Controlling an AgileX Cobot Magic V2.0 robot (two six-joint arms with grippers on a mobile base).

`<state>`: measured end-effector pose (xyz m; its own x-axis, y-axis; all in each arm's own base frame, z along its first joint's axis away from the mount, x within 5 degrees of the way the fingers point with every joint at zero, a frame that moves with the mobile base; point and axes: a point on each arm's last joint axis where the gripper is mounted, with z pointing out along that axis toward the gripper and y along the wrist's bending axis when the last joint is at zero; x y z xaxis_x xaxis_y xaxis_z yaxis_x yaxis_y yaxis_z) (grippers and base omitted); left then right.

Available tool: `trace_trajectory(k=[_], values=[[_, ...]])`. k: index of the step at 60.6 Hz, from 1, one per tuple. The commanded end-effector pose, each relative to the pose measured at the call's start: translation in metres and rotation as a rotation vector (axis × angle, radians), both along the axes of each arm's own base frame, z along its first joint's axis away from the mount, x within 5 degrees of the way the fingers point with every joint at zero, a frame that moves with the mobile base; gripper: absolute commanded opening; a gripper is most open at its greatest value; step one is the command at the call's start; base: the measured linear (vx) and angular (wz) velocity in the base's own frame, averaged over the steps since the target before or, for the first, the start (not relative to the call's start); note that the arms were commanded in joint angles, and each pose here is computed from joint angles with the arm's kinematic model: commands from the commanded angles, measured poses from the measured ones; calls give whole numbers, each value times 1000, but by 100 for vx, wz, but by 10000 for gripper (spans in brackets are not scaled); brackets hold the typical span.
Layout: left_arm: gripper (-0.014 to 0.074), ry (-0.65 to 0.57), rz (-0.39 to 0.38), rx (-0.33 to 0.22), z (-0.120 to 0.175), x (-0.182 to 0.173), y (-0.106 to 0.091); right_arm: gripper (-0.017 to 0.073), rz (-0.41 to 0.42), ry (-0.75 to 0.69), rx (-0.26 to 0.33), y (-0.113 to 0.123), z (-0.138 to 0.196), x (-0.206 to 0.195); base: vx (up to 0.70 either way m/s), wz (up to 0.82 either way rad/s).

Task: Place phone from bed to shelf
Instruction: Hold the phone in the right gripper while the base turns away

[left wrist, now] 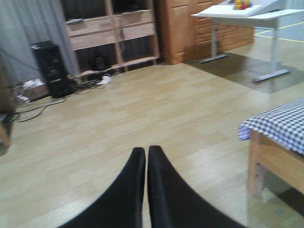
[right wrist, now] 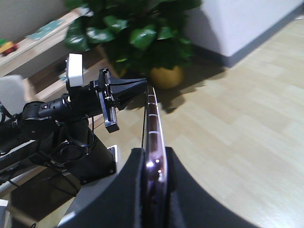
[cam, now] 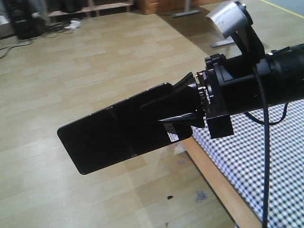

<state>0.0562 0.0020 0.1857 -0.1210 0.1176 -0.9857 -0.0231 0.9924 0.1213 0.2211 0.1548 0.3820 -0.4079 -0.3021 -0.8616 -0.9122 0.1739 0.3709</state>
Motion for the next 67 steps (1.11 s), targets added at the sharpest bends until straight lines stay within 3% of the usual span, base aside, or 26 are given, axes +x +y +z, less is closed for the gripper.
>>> trace_trajectory(k=[1, 28, 67], values=[[1, -108, -2, -11, 15, -1, 0, -2, 60, -17, 103, -1, 24, -15, -15, 59], [1, -108, -2, -11, 15, -1, 0, -2, 60, -17, 103, -1, 24, -15, -11, 42], [1, -108, -2, -11, 15, -1, 0, -2, 60, -17, 103, -1, 24, -15, -1, 4]])
